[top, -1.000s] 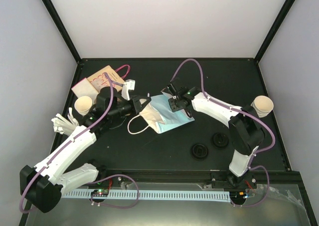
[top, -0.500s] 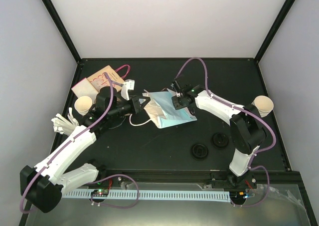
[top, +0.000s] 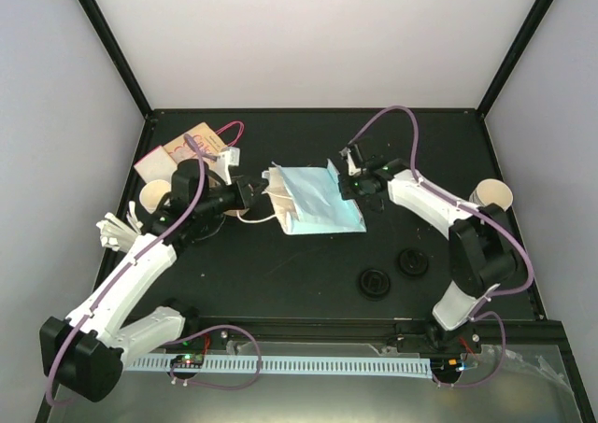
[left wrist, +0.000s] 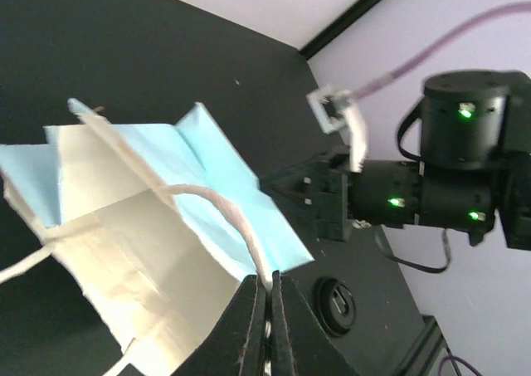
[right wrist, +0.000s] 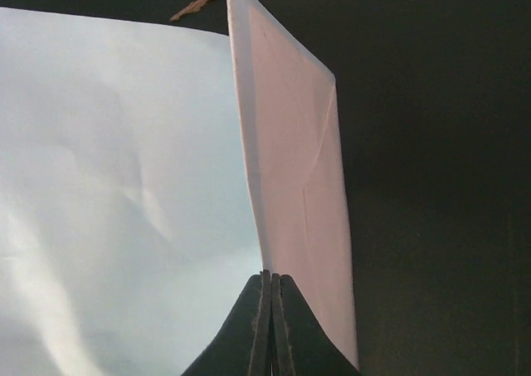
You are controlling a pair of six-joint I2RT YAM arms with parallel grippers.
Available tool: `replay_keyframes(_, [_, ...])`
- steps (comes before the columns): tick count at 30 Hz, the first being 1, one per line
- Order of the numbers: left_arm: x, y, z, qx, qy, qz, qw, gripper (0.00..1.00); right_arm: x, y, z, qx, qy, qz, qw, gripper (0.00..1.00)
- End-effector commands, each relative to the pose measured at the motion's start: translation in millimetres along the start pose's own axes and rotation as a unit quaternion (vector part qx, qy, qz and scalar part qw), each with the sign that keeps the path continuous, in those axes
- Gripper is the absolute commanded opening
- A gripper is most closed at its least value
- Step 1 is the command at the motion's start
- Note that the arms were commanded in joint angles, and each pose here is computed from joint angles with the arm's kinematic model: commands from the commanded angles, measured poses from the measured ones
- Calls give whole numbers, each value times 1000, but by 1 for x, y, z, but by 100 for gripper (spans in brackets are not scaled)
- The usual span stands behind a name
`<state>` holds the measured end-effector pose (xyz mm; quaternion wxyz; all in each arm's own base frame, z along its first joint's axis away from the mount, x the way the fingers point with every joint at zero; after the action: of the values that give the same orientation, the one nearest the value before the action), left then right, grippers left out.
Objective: Pack the takeout coffee
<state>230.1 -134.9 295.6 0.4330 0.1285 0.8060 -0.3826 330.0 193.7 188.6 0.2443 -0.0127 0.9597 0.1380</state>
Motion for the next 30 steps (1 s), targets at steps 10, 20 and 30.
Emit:
replay_keyframes(10, [-32, 16, -44, -27, -49, 21, 998, 2, 0, -69, -19, -99, -14, 157, 982, 1])
replay_keyframes(20, [-45, 13, -58, -7, -80, 38, 996, 2, 4, -93, -19, -173, -10, 218, 960, 1])
replay_keyframes(30, [-103, -35, -58, 117, -137, 67, 981, 2, 16, -89, 7, -236, 42, 230, 943, 1])
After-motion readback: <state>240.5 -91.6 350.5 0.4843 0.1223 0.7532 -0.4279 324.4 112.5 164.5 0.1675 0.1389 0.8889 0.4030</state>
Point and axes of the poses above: each gripper's point midway between its finger pads, its own z axis out along the fingers, its own y axis along the line the jaws close on, x = y × z, the point moved 9 cm from there along -z, back along the fingers, and after that the axes turned 15 degrees about z, right-handed, at the moved point
